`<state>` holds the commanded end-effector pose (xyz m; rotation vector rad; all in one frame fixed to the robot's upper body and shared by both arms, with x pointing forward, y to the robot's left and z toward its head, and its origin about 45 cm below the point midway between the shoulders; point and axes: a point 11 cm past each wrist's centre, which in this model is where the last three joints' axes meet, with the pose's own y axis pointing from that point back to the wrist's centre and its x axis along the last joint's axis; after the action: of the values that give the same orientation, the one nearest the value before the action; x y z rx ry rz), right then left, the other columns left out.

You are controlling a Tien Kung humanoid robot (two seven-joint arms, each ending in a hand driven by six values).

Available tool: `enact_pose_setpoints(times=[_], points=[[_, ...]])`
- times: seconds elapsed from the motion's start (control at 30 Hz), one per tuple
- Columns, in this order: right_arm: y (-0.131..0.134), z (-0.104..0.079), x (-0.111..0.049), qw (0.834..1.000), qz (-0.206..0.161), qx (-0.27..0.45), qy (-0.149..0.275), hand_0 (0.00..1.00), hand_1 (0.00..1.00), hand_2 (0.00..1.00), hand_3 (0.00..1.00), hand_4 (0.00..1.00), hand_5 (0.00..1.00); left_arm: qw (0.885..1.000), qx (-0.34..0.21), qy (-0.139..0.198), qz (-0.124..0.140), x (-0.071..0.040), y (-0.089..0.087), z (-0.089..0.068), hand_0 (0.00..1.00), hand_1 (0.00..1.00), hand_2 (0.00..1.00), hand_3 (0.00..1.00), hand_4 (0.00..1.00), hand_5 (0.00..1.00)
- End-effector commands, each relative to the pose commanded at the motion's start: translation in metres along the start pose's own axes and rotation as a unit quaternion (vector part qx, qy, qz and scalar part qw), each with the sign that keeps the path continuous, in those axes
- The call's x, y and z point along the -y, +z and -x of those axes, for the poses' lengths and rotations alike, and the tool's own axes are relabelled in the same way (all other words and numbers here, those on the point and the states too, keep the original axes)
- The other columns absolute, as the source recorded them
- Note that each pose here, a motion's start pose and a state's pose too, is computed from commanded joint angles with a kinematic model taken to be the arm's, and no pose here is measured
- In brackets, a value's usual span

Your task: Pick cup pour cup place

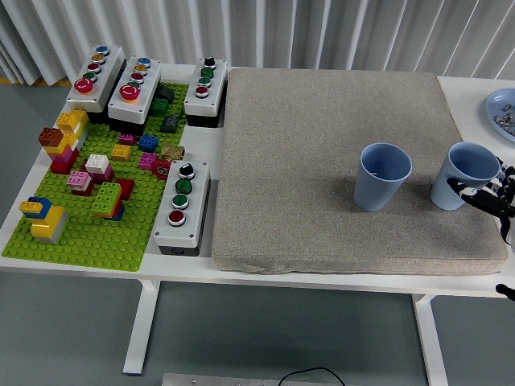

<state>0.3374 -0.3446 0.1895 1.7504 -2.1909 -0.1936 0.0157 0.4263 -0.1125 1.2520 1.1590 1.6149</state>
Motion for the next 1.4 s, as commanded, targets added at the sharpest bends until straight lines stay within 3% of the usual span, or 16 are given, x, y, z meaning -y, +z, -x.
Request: enact_pose_setpoints(times=[0.93,1.17,1.33,1.4], points=[[0.004,-0.031,-0.024,1.0,0.011,-0.013,0.013,0.886,0.842,0.941,0.948,0.898,0.309,1.0,0.001,0.002,-0.001,0.0,0.006,-0.002,0.748,0.733,0.8,0.668,0.52,0.938],[-0.011,-0.054,-0.029,0.999,-0.009,-0.018,0.038,0.885,0.841,0.938,0.944,0.897,0.307,1.0,0.001,0.003,-0.003,0.0,0.006,-0.003,0.748,0.733,0.799,0.668,0.52,0.941],[-0.032,-0.054,-0.024,0.998,-0.042,0.006,0.048,0.885,0.841,0.938,0.944,0.897,0.307,1.0,0.003,0.003,-0.002,0.0,0.006,-0.004,0.748,0.733,0.799,0.668,0.52,0.941],[-0.043,-0.051,-0.021,0.997,-0.058,0.016,0.05,0.876,0.827,0.883,0.924,0.893,0.304,1.0,0.003,0.004,-0.003,0.0,0.007,-0.005,0.748,0.733,0.798,0.666,0.52,0.943]])
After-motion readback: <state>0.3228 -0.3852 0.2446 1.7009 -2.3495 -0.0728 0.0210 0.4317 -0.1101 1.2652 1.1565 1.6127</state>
